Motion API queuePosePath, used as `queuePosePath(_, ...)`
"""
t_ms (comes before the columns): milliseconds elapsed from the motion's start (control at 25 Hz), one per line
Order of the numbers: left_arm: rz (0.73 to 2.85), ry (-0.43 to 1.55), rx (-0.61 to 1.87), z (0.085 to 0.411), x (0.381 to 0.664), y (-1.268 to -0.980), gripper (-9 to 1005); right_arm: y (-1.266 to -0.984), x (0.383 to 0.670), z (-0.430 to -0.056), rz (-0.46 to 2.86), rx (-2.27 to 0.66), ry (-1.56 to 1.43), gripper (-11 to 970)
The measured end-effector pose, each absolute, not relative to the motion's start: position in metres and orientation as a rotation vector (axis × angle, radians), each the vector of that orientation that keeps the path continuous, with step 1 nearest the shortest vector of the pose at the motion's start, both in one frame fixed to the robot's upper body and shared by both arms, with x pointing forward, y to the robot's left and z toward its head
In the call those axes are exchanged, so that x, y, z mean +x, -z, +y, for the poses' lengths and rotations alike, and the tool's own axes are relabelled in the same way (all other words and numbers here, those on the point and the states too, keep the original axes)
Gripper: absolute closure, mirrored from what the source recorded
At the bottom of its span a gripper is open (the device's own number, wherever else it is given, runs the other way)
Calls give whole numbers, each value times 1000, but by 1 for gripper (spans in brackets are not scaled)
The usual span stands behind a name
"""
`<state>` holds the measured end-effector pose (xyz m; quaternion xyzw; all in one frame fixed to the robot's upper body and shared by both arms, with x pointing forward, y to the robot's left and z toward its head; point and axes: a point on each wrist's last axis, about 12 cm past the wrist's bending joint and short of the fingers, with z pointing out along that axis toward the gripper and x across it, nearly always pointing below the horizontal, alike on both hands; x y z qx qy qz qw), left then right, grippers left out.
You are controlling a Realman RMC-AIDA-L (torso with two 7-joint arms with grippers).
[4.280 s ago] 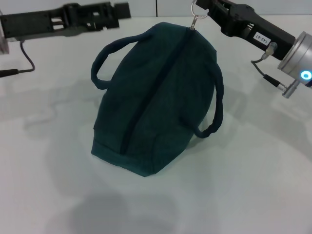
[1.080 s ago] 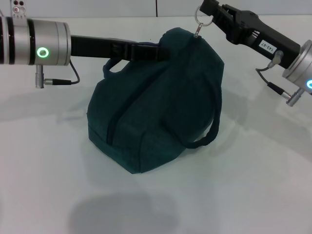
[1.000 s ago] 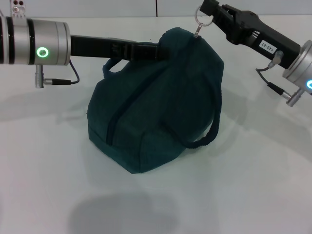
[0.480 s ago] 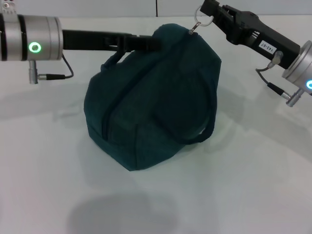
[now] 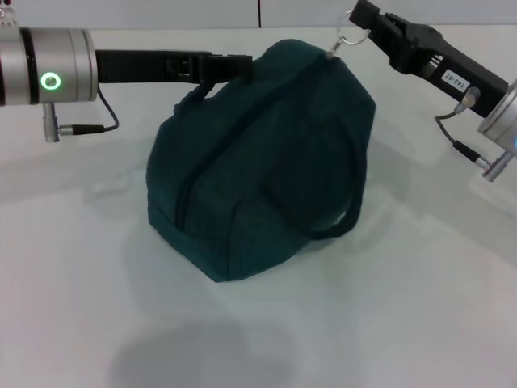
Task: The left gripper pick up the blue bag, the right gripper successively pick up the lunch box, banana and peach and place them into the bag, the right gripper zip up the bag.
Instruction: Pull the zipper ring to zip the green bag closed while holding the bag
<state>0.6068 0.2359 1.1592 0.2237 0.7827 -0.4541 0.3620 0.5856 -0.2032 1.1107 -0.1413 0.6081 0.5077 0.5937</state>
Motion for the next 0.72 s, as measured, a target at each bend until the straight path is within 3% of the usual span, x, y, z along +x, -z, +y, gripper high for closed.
queuePosePath(400,1960,1186,561,234,608,-1161,977,-1110,586,-203,1418,-323,-1180,943)
queuePosePath(720,1948,1195,578,230,608,-1159,731,-1110,586,-203,1418,-325,-1179,943)
